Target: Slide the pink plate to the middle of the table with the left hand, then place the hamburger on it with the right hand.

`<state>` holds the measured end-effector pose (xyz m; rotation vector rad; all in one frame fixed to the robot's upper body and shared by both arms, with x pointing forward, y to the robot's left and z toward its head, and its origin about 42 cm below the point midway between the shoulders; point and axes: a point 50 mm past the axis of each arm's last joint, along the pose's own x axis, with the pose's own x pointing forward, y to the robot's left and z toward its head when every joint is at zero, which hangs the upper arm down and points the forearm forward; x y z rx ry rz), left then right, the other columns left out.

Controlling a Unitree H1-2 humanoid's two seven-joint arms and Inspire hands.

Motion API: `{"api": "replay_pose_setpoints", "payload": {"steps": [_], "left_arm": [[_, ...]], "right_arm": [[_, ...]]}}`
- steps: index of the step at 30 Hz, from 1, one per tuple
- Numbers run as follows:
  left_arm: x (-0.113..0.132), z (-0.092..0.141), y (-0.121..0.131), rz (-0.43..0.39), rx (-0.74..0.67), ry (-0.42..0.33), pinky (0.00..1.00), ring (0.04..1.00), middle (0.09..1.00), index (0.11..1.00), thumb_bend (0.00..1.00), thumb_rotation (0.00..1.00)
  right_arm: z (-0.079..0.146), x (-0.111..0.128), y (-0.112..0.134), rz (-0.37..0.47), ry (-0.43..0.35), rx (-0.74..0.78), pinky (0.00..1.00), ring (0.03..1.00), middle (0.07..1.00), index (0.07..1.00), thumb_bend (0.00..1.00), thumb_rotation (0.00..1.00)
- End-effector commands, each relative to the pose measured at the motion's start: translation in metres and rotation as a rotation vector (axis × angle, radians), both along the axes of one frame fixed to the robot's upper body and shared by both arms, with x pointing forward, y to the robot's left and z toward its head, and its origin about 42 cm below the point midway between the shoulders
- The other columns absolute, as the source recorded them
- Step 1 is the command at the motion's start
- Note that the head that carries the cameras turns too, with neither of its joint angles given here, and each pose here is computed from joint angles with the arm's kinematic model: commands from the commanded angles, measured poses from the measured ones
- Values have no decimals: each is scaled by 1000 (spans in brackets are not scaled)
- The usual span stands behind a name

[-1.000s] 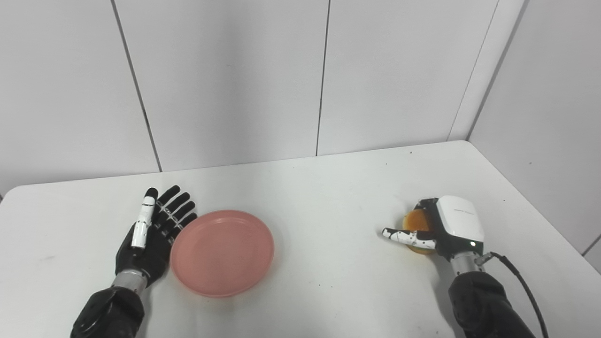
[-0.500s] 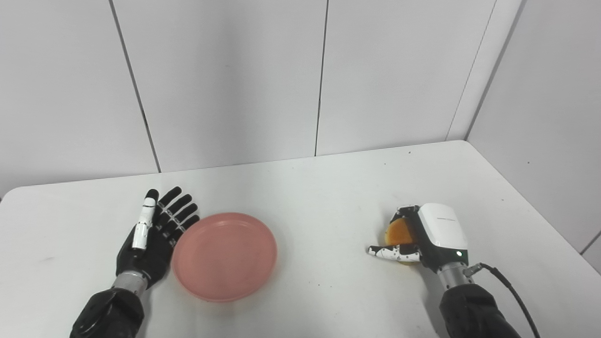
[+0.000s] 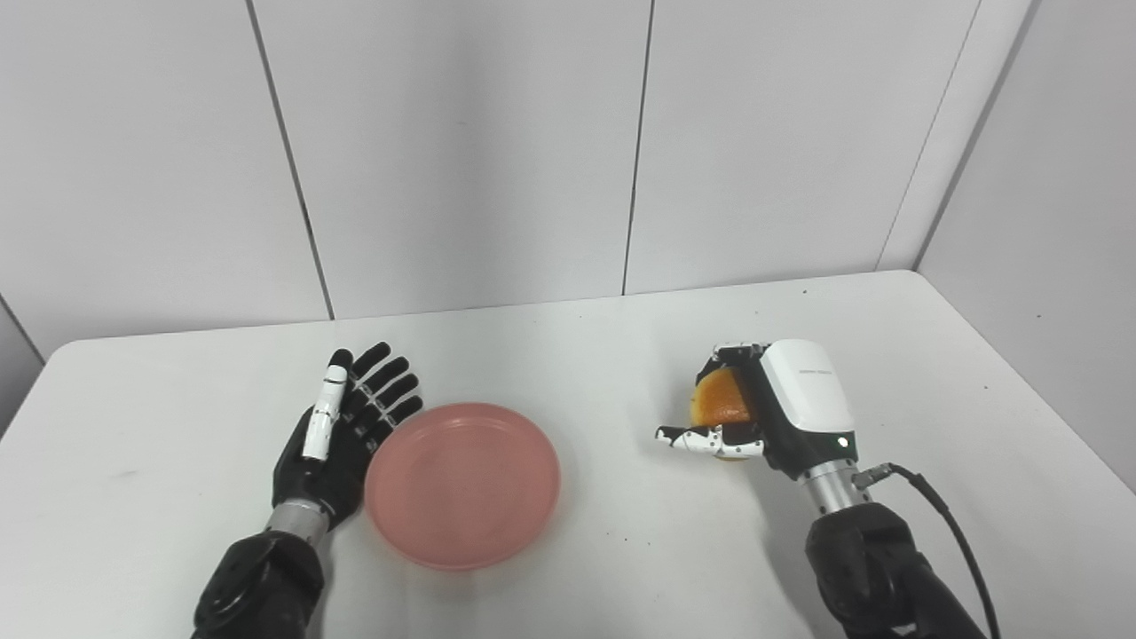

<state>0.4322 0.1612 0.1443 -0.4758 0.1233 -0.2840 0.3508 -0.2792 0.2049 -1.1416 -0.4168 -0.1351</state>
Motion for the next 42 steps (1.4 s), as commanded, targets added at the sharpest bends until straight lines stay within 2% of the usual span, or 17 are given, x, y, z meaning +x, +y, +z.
{"api": "replay_pose_setpoints", "payload": {"steps": [1, 5, 7, 9, 12, 13, 15, 19, 21, 24, 26, 33, 36, 42], "left_arm": [[-11, -28, -8, -3, 29, 113, 736, 754, 752, 758, 651, 671], [-8, -32, -18, -8, 27, 111, 720, 746, 755, 761, 656, 672], [-5, -38, -23, -8, 27, 113, 698, 725, 734, 716, 680, 654], [-3, -42, -29, -7, 23, 115, 689, 717, 719, 702, 689, 644], [-1, -45, -36, -8, 29, 115, 689, 702, 709, 697, 688, 628], [-2, -46, -39, -7, 31, 116, 686, 706, 717, 705, 681, 635], [-2, -49, -44, -4, 29, 117, 673, 708, 720, 710, 685, 635], [-1, -53, -50, -1, 14, 112, 672, 695, 693, 674, 715, 623], [-1, -54, -51, -2, 9, 114, 672, 694, 696, 687, 712, 624], [-2, -56, -51, 11, -11, 115, 664, 688, 698, 693, 708, 614], [-3, -57, -50, 23, -18, 115, 662, 680, 685, 669, 715, 601], [-6, -54, -48, 27, -11, 113, 680, 696, 713, 706, 681, 612], [-6, -54, -47, 21, 2, 107, 672, 702, 715, 697, 704, 625], [-4, -51, -46, 34, -2, 112, 680, 694, 696, 663, 700, 620]], "right_arm": [[37, 5, 13, 77, -99, -9, 119, 168, 248, 344, 469, 398], [47, 8, 25, 129, -90, 11, 127, 181, 270, 390, 449, 368], [48, 10, 31, 160, -101, 29, 126, 177, 264, 359, 475, 281], [49, 14, 38, 192, -110, 43, 123, 174, 261, 347, 477, 264], [51, 17, 52, 227, -109, 60, 111, 159, 243, 301, 465, 282], [52, 18, 60, 239, -113, 63, 106, 155, 237, 295, 464, 319], [53, 18, 76, 262, -111, 70, 102, 151, 231, 296, 462, 326], [57, 17, 100, 295, -89, 95, 94, 145, 227, 288, 476, 203], [56, 19, 112, 315, -82, 88, 97, 148, 230, 288, 476, 172], [44, 27, 124, 333, -62, 91, 113, 163, 246, 306, 487, 177], [36, 32, 131, 338, -48, 81, 122, 173, 255, 317, 492, 222], [14, 47, 145, 347, 9, 71, 119, 171, 252, 303, 465, 327], [4, 53, 148, 347, 22, 58, 110, 160, 231, 272, 483, 284], [-17, 60, 147, 326, 73, 25, 107, 155, 224, 257, 497, 291]]}}
